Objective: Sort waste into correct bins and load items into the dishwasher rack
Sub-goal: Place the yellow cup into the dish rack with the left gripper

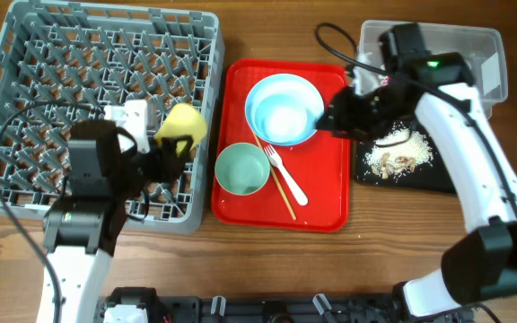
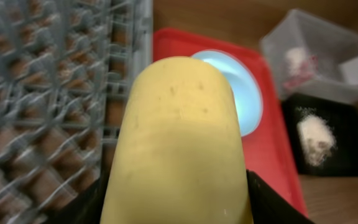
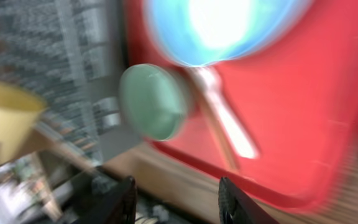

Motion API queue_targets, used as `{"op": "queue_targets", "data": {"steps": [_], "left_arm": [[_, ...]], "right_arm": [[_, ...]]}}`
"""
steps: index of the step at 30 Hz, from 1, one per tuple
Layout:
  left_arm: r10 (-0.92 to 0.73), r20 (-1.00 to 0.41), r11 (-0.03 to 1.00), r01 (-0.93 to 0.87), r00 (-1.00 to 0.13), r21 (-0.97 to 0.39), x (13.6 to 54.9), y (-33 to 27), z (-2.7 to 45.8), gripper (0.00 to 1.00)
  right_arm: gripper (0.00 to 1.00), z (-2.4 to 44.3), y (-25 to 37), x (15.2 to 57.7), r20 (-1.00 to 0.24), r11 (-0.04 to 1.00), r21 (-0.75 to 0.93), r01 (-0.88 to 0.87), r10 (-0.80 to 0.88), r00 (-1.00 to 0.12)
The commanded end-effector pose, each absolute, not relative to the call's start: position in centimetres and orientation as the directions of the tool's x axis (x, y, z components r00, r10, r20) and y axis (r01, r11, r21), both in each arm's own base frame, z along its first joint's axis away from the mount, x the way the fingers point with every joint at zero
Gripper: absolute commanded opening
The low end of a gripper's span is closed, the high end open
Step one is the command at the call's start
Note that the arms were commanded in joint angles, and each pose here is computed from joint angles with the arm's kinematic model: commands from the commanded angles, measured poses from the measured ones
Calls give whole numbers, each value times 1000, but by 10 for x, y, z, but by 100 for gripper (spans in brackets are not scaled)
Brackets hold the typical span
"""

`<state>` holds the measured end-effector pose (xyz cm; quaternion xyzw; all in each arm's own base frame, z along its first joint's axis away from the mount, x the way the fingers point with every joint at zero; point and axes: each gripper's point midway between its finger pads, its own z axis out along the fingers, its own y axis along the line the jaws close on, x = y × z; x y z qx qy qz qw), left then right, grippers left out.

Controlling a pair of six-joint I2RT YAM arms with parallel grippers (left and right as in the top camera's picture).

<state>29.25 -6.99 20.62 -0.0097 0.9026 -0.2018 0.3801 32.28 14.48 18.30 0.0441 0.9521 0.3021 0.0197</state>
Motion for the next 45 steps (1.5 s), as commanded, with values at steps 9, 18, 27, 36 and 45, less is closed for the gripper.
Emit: {"op": "queue_targets", "data": {"steps": [9,18,27,36,45], "left_arm": [[-333,-621,942,-277,-710,-189,256,13,217,4],[-462,-395,883,-456,-794,-116,266,53,157,4],[-474,-241,878,-477,-847,-52,283,60,99,13],[-468,-335,881,-462,-818,-103,305,60,136,100],[-300,-493,929,-134,-817,-344,329,-37,212,100]], "right_arm": [[49,223,35,307,-239,937,330,113,199,-950],[50,222,35,308,-242,941,325,96,181,-953],[50,222,35,306,-235,941,325,98,181,-955],[70,221,35,305,-231,941,324,99,180,-956],[92,221,35,305,-231,940,325,100,181,-956]]}}
